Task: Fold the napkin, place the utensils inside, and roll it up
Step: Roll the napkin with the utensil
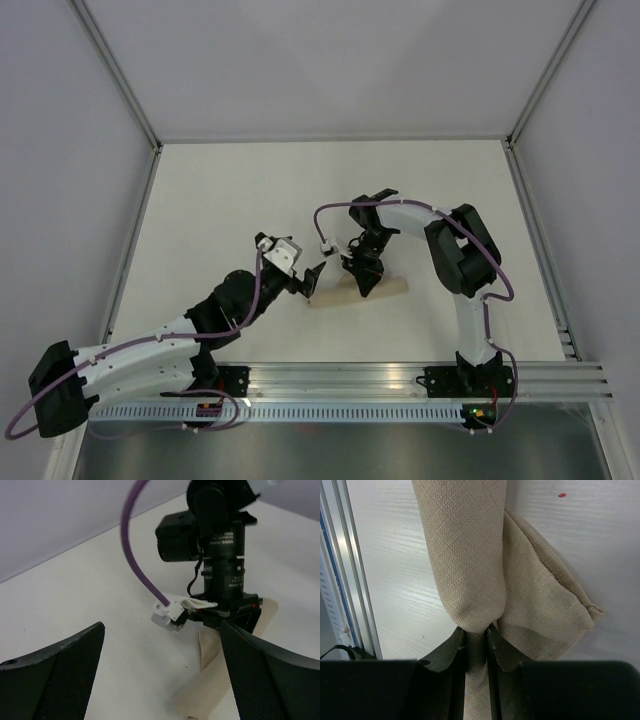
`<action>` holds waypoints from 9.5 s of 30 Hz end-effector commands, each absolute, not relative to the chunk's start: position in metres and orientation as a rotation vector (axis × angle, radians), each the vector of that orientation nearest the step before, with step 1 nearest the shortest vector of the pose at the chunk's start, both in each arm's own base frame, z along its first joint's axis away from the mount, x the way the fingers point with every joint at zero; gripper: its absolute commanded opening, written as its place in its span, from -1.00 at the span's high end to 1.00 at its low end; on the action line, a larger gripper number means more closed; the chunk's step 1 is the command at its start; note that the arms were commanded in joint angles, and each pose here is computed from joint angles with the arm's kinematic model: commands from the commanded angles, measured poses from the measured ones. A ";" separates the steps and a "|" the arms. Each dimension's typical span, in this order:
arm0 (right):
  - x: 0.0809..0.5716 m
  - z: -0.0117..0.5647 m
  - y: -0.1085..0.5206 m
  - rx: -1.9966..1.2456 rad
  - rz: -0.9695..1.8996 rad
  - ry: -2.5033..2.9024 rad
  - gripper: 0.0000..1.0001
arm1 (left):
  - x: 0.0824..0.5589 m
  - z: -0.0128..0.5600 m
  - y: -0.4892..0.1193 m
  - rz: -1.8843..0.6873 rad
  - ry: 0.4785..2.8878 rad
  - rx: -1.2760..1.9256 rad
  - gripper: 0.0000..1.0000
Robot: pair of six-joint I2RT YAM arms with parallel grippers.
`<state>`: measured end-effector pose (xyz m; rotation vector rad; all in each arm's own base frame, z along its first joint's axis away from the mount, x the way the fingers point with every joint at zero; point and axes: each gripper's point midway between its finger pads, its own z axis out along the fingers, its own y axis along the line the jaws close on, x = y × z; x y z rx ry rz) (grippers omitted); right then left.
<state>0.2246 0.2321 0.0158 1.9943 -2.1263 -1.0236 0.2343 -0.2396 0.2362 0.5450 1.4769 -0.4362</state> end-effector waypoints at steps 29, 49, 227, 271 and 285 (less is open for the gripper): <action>0.238 -0.055 0.209 1.936 -0.774 -2.132 0.70 | 0.207 0.053 -0.374 -0.153 1.399 1.313 -0.72; 0.241 -0.047 0.215 1.933 -0.799 -2.165 0.46 | 0.208 0.014 -0.362 -0.300 1.644 1.417 0.95; 0.244 -0.051 0.179 1.901 -0.836 -2.113 0.66 | 0.242 0.012 -0.373 -0.025 1.491 1.620 -0.01; 0.404 0.211 0.031 1.099 -1.022 -3.485 -0.45 | 0.235 -0.062 -0.332 -0.233 2.448 1.326 0.95; 0.369 0.241 0.027 1.161 -0.848 -3.607 -0.51 | 0.257 -0.090 -0.306 -0.246 2.838 0.796 0.95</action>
